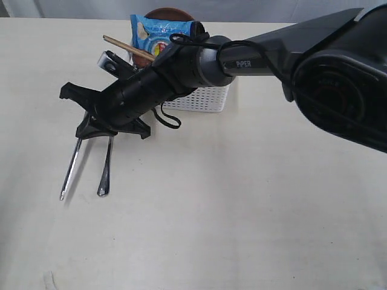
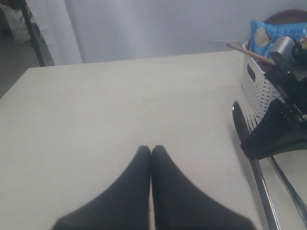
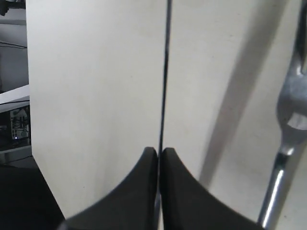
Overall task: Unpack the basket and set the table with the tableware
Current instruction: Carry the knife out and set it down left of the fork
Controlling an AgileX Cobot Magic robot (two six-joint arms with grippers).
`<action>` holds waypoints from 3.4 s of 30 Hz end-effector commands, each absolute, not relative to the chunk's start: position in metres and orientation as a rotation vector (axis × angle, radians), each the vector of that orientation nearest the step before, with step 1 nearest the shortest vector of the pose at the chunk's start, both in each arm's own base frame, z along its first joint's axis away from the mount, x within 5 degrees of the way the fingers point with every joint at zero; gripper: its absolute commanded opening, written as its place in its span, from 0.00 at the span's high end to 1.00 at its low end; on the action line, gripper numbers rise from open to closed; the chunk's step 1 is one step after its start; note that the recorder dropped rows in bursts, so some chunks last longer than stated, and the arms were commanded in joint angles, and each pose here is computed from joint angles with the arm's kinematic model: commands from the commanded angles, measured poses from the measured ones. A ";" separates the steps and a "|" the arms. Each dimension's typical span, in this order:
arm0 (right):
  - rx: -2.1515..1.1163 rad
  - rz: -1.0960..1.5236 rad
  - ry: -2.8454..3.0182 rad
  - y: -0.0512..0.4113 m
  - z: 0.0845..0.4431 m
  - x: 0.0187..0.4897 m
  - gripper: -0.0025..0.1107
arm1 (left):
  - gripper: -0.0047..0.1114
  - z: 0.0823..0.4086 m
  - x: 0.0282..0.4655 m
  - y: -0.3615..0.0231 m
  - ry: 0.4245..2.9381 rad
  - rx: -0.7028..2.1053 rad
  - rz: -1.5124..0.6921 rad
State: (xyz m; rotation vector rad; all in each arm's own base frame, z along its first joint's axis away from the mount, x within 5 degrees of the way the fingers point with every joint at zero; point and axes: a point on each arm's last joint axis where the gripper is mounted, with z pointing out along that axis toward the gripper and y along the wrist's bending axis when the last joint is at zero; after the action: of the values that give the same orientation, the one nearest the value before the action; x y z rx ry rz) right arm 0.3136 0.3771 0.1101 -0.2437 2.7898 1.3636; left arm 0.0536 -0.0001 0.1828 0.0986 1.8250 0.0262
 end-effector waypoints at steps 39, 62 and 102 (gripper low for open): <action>-0.295 1.241 2.837 0.373 0.086 0.325 0.98 | 0.96 0.182 0.054 0.000 1.824 0.105 0.026; -0.258 1.189 2.871 0.371 0.083 0.326 0.98 | 0.96 0.182 0.054 0.000 1.824 0.105 0.026; -0.556 1.261 2.557 0.358 0.232 0.313 0.74 | 0.96 0.182 0.054 0.000 1.824 0.105 0.026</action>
State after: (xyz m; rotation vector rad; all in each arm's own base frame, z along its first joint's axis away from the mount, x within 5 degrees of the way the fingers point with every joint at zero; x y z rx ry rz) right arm 0.3185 0.3661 0.1965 -0.4558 2.6365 1.2535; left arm 0.0536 -0.0001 0.1828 0.0986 1.8250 0.0262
